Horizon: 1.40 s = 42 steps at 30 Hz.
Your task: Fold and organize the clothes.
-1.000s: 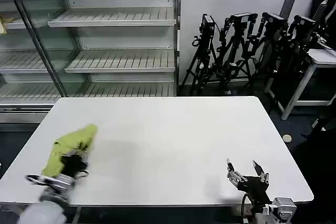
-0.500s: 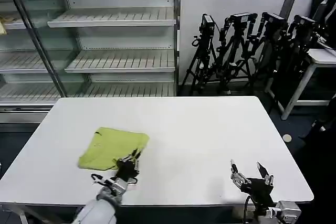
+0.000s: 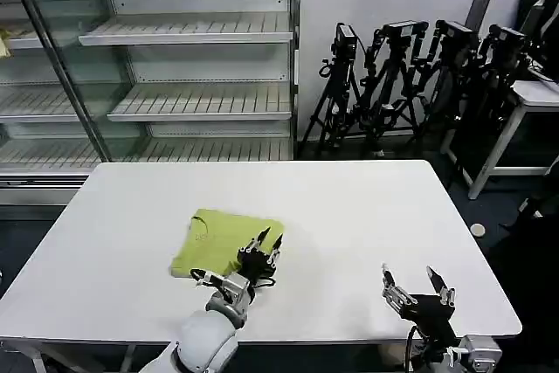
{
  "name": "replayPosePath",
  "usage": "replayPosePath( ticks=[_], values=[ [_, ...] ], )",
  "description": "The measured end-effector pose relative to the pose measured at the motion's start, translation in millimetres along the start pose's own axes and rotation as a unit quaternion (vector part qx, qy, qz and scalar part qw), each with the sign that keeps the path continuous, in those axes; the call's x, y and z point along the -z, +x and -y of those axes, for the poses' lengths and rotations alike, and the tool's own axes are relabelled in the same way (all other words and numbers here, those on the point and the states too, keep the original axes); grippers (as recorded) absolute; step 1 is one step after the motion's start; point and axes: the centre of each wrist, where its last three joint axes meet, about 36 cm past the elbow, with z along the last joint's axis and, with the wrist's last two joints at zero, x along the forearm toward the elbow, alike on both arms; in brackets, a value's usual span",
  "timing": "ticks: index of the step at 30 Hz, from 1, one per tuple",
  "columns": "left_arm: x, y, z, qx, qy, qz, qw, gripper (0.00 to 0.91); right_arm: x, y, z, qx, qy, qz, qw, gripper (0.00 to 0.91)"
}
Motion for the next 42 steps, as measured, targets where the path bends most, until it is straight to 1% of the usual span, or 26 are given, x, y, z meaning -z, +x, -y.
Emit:
replayPosePath(
  ticks=[4, 8, 12, 15, 22, 27, 34, 42],
  values=[
    [6, 4, -3, 0.003, 0.054, 0.011, 0.998, 0.907, -1, -3, -1, 0.007, 0.020, 0.022, 1.000, 0.907],
    [15, 18, -9, 0.018, 0.096, 0.031, 0.995, 0.907, -2, -7, 0, 0.003, 0.041, 0.050, 0.998, 0.907],
    [18, 39, -26, 0.049, 0.111, 0.054, 0.991, 0.907, -4, -12, -1, 0.005, 0.054, 0.074, 0.996, 0.907],
    [16, 60, -44, 0.080, 0.111, 0.065, 0.988, 0.907, -6, -15, -4, 0.008, 0.060, 0.083, 0.995, 0.907],
    [7, 109, -86, 0.142, 0.105, 0.068, 0.982, 0.907, -12, -22, -11, 0.022, 0.067, 0.097, 0.993, 0.907],
    [8, 139, -107, 0.164, 0.097, 0.065, 0.980, 0.907, -16, -27, -17, 0.032, 0.066, 0.099, 0.992, 0.907],
    [11, 169, -118, 0.172, 0.084, 0.058, 0.980, 0.907, -19, -32, -23, 0.045, 0.065, 0.101, 0.992, 0.907],
    [12, 187, -120, 0.181, 0.077, 0.054, 0.979, 0.907, -19, -35, -26, 0.054, 0.067, 0.105, 0.991, 0.907]
  ],
)
